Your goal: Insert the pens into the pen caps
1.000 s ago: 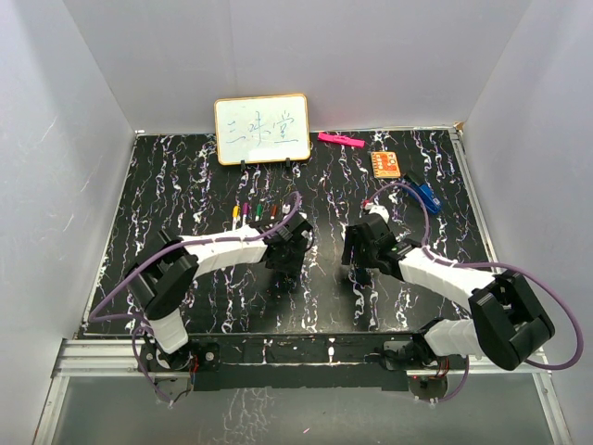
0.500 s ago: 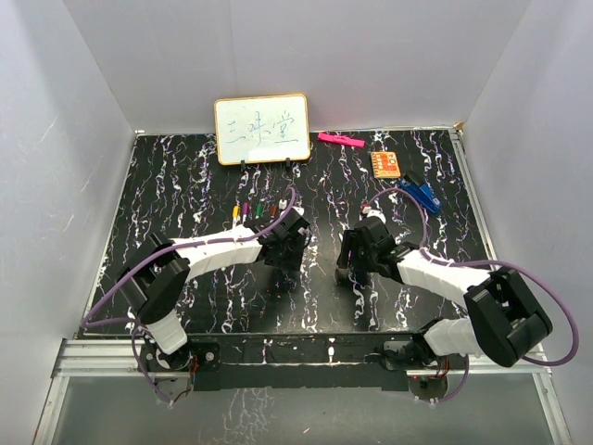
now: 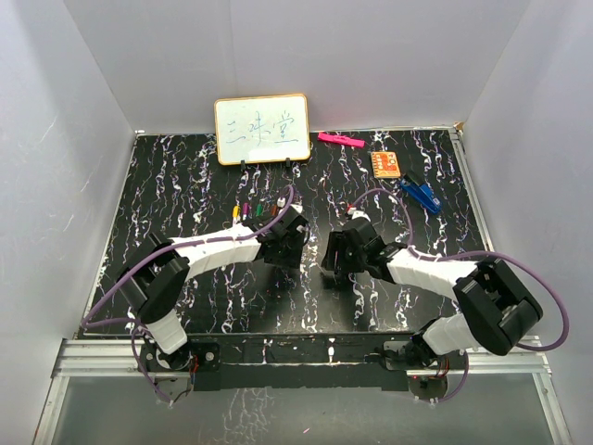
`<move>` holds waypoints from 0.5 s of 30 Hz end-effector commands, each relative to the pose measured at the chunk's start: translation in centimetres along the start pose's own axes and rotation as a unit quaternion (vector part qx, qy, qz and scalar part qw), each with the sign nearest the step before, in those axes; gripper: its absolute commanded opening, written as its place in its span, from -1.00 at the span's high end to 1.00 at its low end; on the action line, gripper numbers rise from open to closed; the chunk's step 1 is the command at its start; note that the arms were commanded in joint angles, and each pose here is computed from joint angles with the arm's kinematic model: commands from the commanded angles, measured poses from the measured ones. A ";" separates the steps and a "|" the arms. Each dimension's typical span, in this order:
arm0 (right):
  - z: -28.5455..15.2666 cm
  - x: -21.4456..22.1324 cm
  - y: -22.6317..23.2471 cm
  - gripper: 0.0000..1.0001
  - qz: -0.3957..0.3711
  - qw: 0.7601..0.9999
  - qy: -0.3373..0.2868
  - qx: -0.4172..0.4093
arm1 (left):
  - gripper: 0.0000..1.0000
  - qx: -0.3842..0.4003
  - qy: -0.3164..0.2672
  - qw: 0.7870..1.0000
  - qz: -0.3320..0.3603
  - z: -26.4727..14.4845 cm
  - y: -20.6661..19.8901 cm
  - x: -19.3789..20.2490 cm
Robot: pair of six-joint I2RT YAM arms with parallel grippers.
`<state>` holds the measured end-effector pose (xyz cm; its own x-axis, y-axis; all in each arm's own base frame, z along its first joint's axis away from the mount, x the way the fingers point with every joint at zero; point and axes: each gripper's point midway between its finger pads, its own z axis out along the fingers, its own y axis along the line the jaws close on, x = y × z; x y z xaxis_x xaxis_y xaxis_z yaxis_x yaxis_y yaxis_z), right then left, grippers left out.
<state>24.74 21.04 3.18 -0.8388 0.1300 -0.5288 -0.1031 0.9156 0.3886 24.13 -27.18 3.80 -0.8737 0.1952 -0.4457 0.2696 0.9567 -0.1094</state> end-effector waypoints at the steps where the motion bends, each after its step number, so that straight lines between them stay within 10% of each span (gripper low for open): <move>1: -0.4 -1.2 3.0 -0.08 0.000 0.999 -0.008 -0.047 | 0.08 -0.001 -0.003 1.000 -0.004 -0.1 0.4 -0.2; 15: -5.6 -7.7 2.2 -0.28 -0.005 0.993 -0.110 0.036 | 0.08 0.072 -0.046 0.996 0.025 1.3 -3.0 -3.1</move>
<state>25.56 20.93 6.33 -0.8115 0.1389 -0.5676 -0.0885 0.9309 0.3543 25.40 -29.06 3.50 -0.8452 0.2041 -0.4939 0.3245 0.9304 -0.1707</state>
